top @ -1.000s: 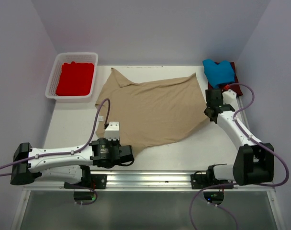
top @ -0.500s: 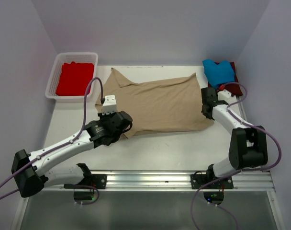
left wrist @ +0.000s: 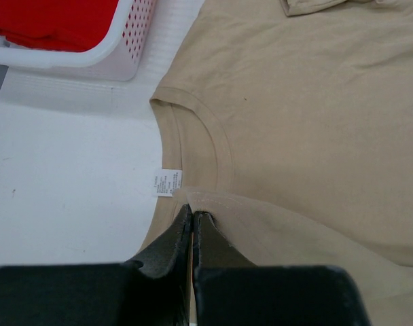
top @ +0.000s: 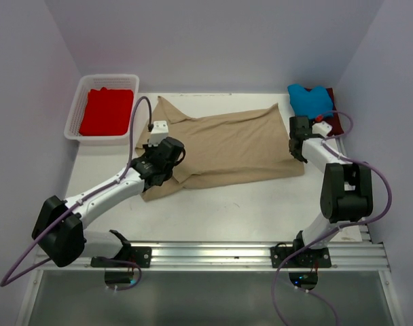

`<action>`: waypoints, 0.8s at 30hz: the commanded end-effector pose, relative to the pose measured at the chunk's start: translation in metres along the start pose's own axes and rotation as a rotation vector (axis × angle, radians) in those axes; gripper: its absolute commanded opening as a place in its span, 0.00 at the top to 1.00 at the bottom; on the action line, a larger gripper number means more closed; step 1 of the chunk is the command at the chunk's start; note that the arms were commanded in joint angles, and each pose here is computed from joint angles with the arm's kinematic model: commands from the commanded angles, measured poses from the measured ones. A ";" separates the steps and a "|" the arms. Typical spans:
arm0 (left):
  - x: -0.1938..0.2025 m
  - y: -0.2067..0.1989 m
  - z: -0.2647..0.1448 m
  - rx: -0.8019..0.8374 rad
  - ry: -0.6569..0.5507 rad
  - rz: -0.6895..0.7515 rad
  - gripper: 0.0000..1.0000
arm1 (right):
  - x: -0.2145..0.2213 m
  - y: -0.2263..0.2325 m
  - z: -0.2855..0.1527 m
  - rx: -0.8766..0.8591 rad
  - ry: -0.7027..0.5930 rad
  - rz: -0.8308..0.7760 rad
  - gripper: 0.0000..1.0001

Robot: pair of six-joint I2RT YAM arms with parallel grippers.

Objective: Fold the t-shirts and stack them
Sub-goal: Fold the flattened tshirt in 1/3 of the way

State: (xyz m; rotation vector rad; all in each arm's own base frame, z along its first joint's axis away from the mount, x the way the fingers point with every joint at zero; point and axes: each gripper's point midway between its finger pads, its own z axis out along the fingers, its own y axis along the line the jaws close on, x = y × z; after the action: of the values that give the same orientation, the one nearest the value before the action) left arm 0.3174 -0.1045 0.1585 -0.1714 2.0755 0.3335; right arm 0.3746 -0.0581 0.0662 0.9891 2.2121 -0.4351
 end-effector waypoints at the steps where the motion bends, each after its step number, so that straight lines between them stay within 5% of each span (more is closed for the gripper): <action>1: -0.026 -0.007 0.007 0.027 -0.052 -0.050 1.00 | -0.030 0.008 0.001 -0.002 -0.089 0.078 1.00; 24: -0.035 0.006 0.025 -0.035 -0.038 -0.078 1.00 | -0.065 0.074 0.020 -0.145 -0.109 0.096 1.00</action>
State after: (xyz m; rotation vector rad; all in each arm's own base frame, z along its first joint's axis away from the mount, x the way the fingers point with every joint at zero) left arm 0.3343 -0.0876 0.1534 -0.2178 2.0926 0.3585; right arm 0.4518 -0.0524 0.0835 0.9663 2.1022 -0.3082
